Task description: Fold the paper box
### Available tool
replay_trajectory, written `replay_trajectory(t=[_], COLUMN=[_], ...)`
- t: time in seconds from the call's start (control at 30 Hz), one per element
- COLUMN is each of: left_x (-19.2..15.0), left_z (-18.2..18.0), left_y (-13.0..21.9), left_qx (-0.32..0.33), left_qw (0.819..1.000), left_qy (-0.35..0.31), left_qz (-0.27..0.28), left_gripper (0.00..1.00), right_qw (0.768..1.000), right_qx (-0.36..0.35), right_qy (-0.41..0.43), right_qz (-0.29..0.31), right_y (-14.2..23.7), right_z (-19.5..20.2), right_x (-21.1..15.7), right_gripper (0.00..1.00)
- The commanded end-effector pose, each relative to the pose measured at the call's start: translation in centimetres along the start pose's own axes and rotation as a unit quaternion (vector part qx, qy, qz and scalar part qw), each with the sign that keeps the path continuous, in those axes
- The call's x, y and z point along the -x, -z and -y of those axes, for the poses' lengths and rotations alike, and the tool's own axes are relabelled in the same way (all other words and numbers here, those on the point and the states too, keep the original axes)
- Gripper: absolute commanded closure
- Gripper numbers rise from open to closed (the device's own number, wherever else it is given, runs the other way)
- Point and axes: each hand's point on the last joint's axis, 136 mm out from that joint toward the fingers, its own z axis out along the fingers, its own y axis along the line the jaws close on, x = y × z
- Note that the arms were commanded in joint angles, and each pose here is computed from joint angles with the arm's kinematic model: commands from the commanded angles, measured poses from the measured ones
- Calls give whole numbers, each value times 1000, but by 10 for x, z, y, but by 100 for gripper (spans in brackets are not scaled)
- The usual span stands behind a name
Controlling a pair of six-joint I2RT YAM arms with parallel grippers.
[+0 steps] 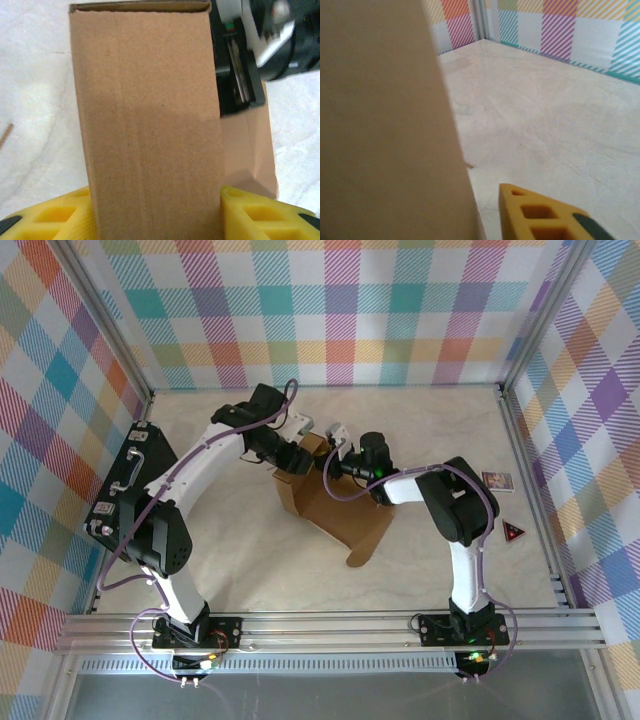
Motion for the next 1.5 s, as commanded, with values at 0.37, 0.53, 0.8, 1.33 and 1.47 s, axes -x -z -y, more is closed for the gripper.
replay_trajectory(t=[0.37, 0.53, 0.8, 1.33, 1.47], left_x=[-14, -15, -20, -25, -25], left_z=[25, 25, 20, 2, -4], left_y=[-4, -4, -9, -13, -18], left_qx=[-54, -54, -44, 7, 17], left_qw=[998, 998, 998, 999, 998], left_qy=[-1, 0, 5, 14, 22], left_qz=[-29, -32, -42, -50, -48], left_gripper=[47, 47, 47, 47, 47], right_qw=[998, 998, 998, 998, 998], right_qx=[0, 2, 7, -33, 4], right_qy=[11, 17, 22, 54, 68], right_qz=[56, 59, 60, 24, -5], right_y=[-4, -3, -6, 39, 49], right_z=[3, 1, 1, 7, -12], right_x=[37, 41, 43, 25, 17], right_gripper=[92, 69, 84, 17, 16])
